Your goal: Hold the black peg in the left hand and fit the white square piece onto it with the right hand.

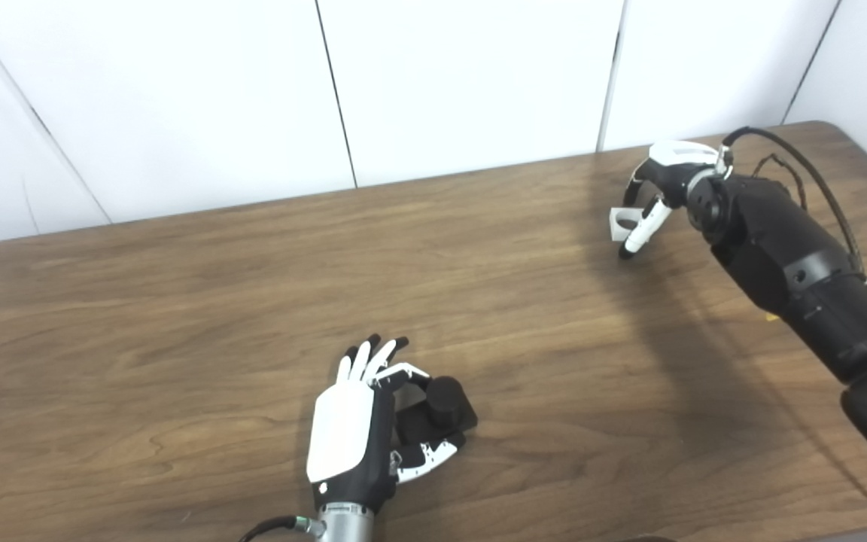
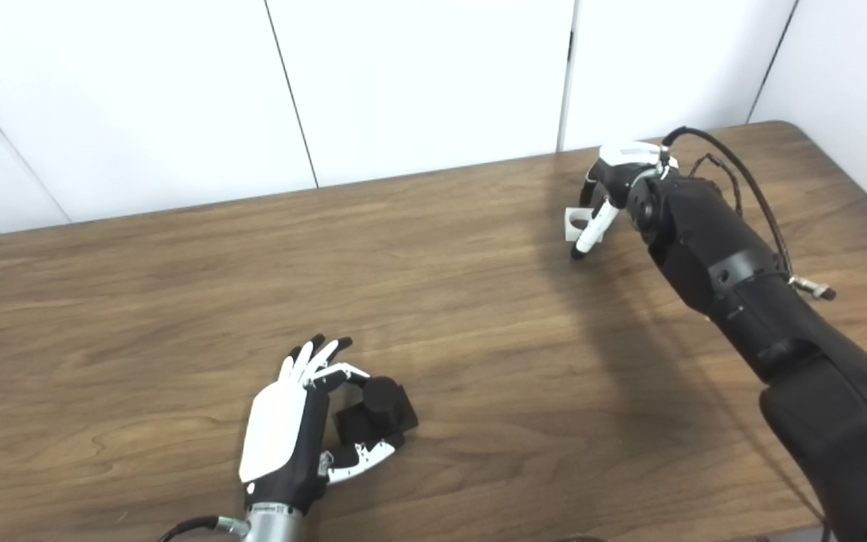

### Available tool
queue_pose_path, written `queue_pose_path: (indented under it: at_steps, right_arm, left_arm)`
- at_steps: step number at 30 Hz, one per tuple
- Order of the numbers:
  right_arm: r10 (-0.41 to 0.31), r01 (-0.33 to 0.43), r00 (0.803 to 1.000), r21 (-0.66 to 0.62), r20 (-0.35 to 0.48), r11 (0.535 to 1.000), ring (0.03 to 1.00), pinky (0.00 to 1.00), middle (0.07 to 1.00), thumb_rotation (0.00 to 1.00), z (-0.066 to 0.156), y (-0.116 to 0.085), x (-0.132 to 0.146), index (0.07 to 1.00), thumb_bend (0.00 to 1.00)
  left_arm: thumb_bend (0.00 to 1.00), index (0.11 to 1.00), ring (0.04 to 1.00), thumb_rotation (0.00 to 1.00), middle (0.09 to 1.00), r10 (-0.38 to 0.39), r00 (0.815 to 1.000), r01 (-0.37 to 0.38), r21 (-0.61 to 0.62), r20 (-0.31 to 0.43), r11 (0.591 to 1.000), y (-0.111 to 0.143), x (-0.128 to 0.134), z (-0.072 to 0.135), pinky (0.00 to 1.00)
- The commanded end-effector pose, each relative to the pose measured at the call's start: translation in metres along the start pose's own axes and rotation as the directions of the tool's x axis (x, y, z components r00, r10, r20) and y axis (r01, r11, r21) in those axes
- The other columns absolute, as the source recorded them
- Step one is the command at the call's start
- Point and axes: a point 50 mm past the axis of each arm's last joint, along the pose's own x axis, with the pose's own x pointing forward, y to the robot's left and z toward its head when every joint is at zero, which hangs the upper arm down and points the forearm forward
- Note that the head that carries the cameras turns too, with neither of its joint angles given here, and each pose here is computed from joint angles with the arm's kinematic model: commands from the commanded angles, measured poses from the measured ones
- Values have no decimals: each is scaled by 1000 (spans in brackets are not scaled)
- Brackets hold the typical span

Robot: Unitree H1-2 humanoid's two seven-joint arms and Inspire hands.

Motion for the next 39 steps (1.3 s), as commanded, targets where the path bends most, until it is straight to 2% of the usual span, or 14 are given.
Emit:
queue_pose_path:
  at_steps: [1, 8, 12, 17, 19, 21, 39]
  right_arm:
    - [8, -8, 1000, -23, -15, 1000, 945, 766, 876, 268, -8, -4, 1, 652, 776]
    - [7, -7, 1000, -35, -1, 999, 968, 761, 896, 262, -10, -2, 1, 646, 730]
    - [4, -3, 1000, -17, 6, 1000, 966, 761, 889, 205, -10, -2, 0, 631, 693]
    - [2, -2, 1000, -12, 7, 1000, 948, 741, 874, 205, -9, -2, 1, 617, 699]
    - [0, 0, 1000, 3, 5, 1000, 935, 737, 864, 164, -10, -1, 1, 526, 567]
    - [0, 0, 1000, 8, 3, 1000, 929, 740, 855, 154, -11, 0, 2, 502, 532]
    - [-11, 11, 1000, 28, 19, 1000, 920, 760, 841, 147, -13, 3, 1, 492, 520]
  left_arm:
    - [516, 489, 978, 78, 895, -14, 998, 11, -42, -62, 999, -13, -17, 3, 1000]
    - [515, 489, 979, 79, 896, -10, 998, 7, -42, -63, 999, -13, -16, 4, 1000]
    - [515, 489, 980, 78, 896, -9, 998, 7, -46, -61, 999, -13, -15, 4, 1000]
    - [516, 489, 985, 78, 899, -7, 998, 4, -50, -60, 999, -13, -15, 3, 1000]
    - [516, 489, 980, 78, 896, -5, 998, 2, -48, -58, 999, -14, -15, 3, 1000]
    - [516, 489, 978, 78, 896, -6, 998, 3, -44, -59, 999, -14, -15, 4, 1000]
    - [516, 489, 978, 78, 894, -2, 998, -1, -49, -65, 999, -14, -15, 4, 1000]
